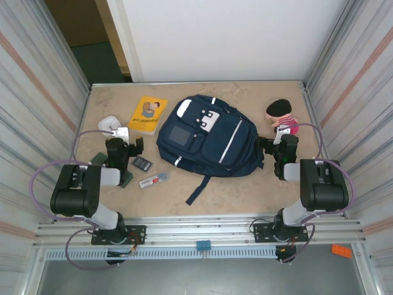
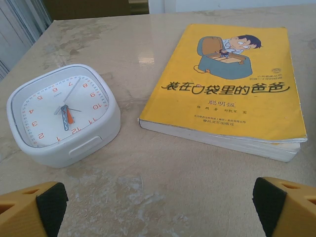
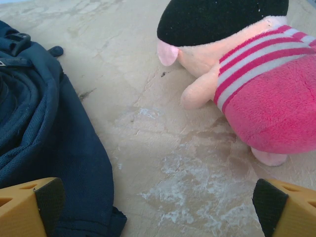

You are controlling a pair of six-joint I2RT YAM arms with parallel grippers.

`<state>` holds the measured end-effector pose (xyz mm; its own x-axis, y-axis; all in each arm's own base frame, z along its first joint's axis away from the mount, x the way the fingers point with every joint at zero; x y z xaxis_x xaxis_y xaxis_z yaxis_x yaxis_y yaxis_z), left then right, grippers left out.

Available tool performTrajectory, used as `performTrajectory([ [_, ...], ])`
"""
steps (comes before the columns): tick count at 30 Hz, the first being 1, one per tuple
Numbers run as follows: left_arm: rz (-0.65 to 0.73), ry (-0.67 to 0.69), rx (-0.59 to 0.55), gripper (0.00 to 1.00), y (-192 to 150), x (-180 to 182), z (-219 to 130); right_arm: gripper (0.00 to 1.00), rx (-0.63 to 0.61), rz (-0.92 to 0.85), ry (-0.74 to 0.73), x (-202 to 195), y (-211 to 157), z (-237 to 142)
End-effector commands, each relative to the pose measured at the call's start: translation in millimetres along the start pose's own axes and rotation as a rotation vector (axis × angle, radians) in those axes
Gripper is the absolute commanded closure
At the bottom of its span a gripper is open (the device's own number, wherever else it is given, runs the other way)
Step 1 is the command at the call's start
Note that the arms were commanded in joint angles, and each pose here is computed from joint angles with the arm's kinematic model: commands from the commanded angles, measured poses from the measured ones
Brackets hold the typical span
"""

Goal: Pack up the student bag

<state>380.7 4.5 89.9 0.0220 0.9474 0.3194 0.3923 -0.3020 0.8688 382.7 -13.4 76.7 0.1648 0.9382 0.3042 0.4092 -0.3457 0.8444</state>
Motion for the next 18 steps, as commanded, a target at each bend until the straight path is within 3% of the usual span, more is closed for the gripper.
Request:
performTrajectory([
  [1, 0.004, 0.016, -0.013, 0.01, 6.4, 3.8, -0.5, 0.01, -0.033, 0.013, 0.013, 2.3, 9.1, -0.5],
  [18, 0.005, 0.017, -0.013, 0.01, 6.4, 4.2, -0.5, 0.01, -0.032, 0.013, 0.014, 2.3, 8.9, -0.2],
])
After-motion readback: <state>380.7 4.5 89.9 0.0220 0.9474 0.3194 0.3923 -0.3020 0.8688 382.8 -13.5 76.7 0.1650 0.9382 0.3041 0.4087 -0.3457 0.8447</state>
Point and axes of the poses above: each hand's point on the last joint's axis, 136 mm out from that joint toward the fingers, its own z axis out along the fingers, its own x axis along the line the jaws close on, y = z × x, the point moved 1 cm from there along -z, back along the fingers, and after that the axes turned 15 degrees about z, right-handed, at the moved point
